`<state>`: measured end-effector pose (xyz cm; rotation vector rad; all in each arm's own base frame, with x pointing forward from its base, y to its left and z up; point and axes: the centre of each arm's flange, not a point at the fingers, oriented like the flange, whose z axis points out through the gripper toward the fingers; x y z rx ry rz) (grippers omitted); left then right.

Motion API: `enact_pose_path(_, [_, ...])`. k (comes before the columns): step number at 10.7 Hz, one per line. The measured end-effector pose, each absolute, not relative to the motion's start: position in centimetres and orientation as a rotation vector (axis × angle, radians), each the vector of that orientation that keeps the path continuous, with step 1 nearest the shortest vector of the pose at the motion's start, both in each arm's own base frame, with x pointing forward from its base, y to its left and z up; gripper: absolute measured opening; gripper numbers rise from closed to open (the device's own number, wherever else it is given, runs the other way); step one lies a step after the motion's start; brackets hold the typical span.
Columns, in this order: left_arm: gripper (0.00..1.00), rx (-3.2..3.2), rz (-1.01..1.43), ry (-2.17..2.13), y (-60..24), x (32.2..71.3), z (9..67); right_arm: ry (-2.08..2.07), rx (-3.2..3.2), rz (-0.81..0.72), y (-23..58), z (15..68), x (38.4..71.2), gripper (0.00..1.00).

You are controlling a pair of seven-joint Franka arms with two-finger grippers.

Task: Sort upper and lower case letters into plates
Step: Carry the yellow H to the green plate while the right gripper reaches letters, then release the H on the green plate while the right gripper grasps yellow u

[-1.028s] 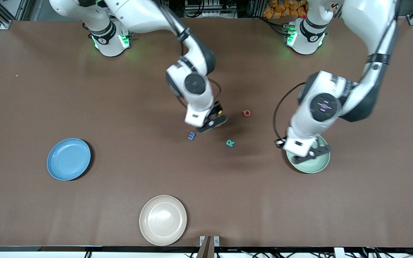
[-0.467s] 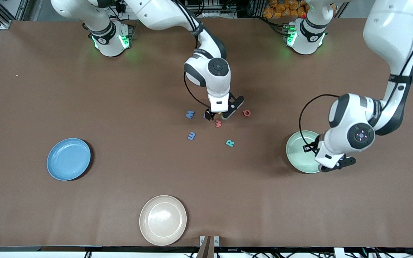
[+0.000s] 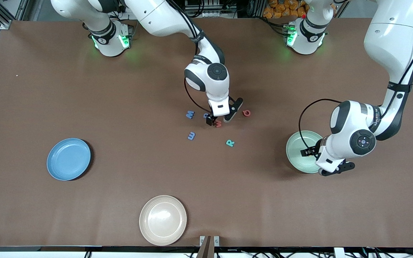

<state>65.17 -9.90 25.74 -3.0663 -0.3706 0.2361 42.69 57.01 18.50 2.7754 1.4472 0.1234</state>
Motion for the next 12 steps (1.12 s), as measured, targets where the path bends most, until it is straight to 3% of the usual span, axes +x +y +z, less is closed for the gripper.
enact_pose_path(1, [1.0, -3.074, 0.227, -0.357, -10.6, 65.2, 26.1, 1.432, 2.788, 0.11, 57.0, 18.3, 42.5, 1.0])
enact_pose_path(12, [1.0, -3.094, 0.076, -0.264, -14.7, 64.7, 33.9, 1.37, 2.834, 0.05, 57.8, 16.9, 40.3, 1.0])
